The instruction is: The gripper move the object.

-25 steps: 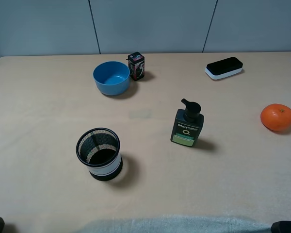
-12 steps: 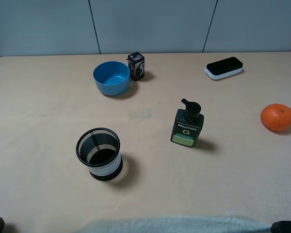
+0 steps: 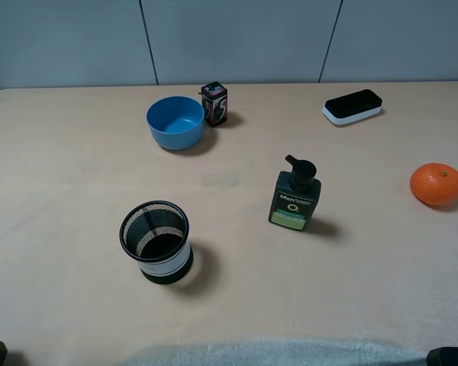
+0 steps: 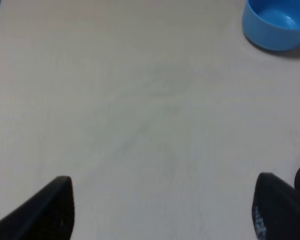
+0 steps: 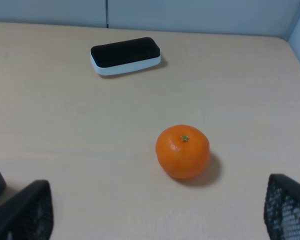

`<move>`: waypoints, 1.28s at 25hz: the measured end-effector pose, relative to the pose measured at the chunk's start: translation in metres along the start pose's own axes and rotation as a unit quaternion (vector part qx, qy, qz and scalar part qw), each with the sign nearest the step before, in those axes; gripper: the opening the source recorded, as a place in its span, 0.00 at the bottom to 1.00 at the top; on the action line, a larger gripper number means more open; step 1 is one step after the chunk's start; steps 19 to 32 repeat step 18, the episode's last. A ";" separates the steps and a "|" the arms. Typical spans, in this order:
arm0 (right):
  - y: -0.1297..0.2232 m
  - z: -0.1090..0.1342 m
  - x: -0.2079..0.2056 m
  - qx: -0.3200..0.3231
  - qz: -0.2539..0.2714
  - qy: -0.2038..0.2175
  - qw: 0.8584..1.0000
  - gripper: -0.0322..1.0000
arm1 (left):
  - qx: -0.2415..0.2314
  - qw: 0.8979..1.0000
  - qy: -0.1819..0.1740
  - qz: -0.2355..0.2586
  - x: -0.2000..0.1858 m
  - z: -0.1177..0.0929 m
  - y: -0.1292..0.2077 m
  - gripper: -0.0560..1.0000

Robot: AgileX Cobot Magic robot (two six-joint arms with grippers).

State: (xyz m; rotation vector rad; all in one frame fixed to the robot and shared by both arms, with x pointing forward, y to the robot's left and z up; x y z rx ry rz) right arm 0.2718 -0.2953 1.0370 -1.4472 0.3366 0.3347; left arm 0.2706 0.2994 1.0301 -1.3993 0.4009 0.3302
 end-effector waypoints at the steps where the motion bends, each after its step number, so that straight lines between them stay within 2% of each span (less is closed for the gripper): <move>1: 0.000 0.000 0.000 0.000 0.000 0.000 1.000 0.65 | 0.000 1.000 0.000 0.000 0.000 0.000 0.000 0.74; 32: 0.000 0.000 0.000 0.000 0.000 0.000 1.000 0.65 | 0.000 1.000 0.000 0.000 0.000 0.000 0.000 0.74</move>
Point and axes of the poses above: a point on each arm's last joint axis where the gripper is mounted, x pointing out along that axis toward the gripper, z along the wrist's bending axis when the last joint is at zero, y = z × x, the point moved 4 cm from there along x, pointing out along that axis toward the gripper, and after that the axes turned 9 degrees about x, right-handed, at the moved point
